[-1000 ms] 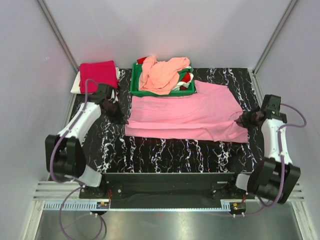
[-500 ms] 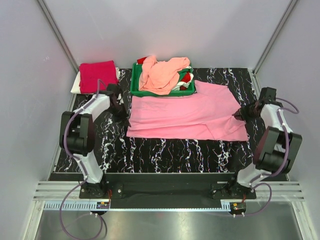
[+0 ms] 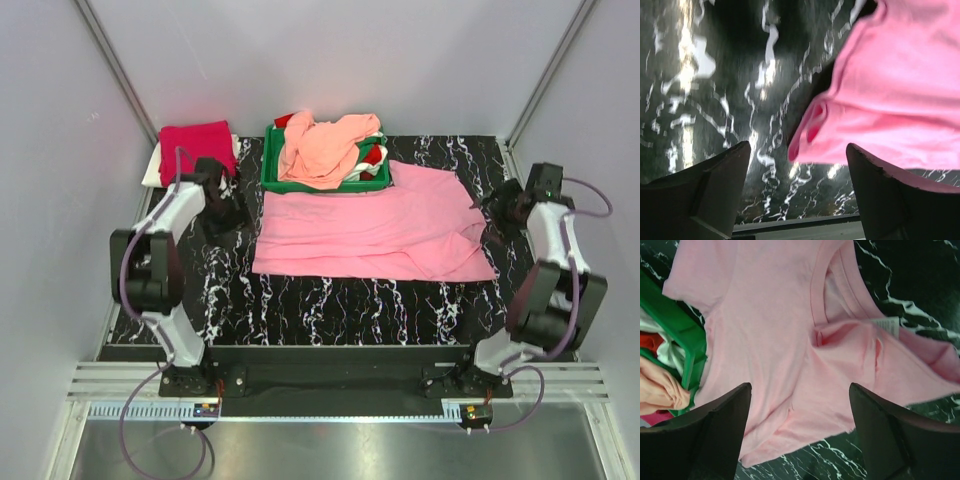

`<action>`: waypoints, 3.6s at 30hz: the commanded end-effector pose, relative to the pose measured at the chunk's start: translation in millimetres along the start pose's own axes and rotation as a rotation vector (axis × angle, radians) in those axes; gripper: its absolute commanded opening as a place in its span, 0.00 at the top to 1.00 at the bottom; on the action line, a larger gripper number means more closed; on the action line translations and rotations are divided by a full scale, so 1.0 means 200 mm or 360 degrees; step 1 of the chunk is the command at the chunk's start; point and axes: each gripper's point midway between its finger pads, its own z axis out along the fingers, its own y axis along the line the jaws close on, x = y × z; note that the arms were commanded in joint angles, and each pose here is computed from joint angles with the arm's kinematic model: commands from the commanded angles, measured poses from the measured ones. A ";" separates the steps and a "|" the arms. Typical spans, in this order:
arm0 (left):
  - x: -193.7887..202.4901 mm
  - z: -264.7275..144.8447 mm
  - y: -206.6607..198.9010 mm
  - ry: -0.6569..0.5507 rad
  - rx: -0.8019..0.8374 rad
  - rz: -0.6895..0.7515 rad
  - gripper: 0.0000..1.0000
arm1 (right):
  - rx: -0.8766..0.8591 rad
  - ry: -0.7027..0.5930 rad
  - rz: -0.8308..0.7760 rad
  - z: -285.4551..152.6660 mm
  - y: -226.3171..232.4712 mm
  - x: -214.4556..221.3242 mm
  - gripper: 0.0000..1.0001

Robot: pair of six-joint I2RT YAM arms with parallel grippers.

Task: Fold and stack the t-shirts
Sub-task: Fold the tshirt

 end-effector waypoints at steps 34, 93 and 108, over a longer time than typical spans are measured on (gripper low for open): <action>0.12 0.10 -0.18 -0.0215 0.0204 0.0125 0.46 | 0.0144 0.0103 -0.0012 0.21 -0.36 0.28 0.44; 0.35 0.12 -0.32 -0.0233 0.0204 0.0129 0.59 | 0.0166 0.0122 -0.0059 0.20 -0.41 0.31 0.43; 0.43 0.16 -0.27 -0.0201 0.0185 0.0145 0.62 | 0.0134 0.0134 -0.0040 0.28 -0.38 0.28 0.64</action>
